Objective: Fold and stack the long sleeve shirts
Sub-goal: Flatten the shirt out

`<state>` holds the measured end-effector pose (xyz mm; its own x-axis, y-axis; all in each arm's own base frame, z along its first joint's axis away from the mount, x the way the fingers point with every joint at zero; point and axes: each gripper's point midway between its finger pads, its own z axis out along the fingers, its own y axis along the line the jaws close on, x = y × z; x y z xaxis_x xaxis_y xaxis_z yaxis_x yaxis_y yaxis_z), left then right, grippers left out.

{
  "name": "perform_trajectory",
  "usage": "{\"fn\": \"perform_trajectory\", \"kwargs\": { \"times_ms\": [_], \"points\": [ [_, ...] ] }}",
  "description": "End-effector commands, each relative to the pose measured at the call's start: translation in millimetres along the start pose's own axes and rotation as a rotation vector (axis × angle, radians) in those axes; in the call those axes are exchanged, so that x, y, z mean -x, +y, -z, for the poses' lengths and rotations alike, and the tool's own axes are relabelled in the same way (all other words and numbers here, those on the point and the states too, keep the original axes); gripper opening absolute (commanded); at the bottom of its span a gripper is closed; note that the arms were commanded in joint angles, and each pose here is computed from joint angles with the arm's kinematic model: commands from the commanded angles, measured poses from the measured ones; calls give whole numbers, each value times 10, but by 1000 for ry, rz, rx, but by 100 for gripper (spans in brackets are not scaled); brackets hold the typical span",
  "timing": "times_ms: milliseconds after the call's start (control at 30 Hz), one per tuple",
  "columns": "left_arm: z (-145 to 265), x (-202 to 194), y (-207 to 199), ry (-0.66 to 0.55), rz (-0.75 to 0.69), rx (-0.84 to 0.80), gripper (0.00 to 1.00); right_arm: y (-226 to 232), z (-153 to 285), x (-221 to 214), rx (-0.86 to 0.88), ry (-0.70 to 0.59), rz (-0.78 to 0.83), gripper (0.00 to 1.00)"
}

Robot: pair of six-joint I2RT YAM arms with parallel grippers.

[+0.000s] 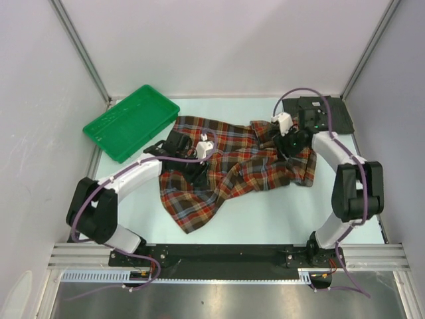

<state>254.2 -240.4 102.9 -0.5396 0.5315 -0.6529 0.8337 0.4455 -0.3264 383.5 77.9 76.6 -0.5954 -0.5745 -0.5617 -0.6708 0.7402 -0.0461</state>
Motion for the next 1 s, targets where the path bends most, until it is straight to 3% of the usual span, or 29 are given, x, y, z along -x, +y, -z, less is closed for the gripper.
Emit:
{"fn": "perform_trajectory", "kwargs": {
  "times_ms": [0, 133, 267, 367, 500, 600, 967],
  "points": [
    [166, -171, -76, 11, -59, 16, 49, 272, 714, 213, 157, -161, -67, 62],
    [177, -242, -147, 10, -55, -7, 50, 955, 957, -255, 315, -119, -88, 62],
    [172, -280, -153, 14, -59, -10, 50, 1154, 953, -492, 305, -88, -140, 59],
    [171, -294, -133, 24, -65, 3, 51, 1067, 820, -625, 259, -41, -160, 56],
    [187, -321, -62, 51, -88, 38, 51, 962, 574, -1081, 260, 138, -139, 54],
    [210, -362, 11, 70, -120, 76, 52, 863, 496, -1283, 253, 176, -154, 55],
    [217, -634, 120, 130, -150, 136, 53, 647, 92, -1178, 194, 136, -216, 63]
  ]
}}
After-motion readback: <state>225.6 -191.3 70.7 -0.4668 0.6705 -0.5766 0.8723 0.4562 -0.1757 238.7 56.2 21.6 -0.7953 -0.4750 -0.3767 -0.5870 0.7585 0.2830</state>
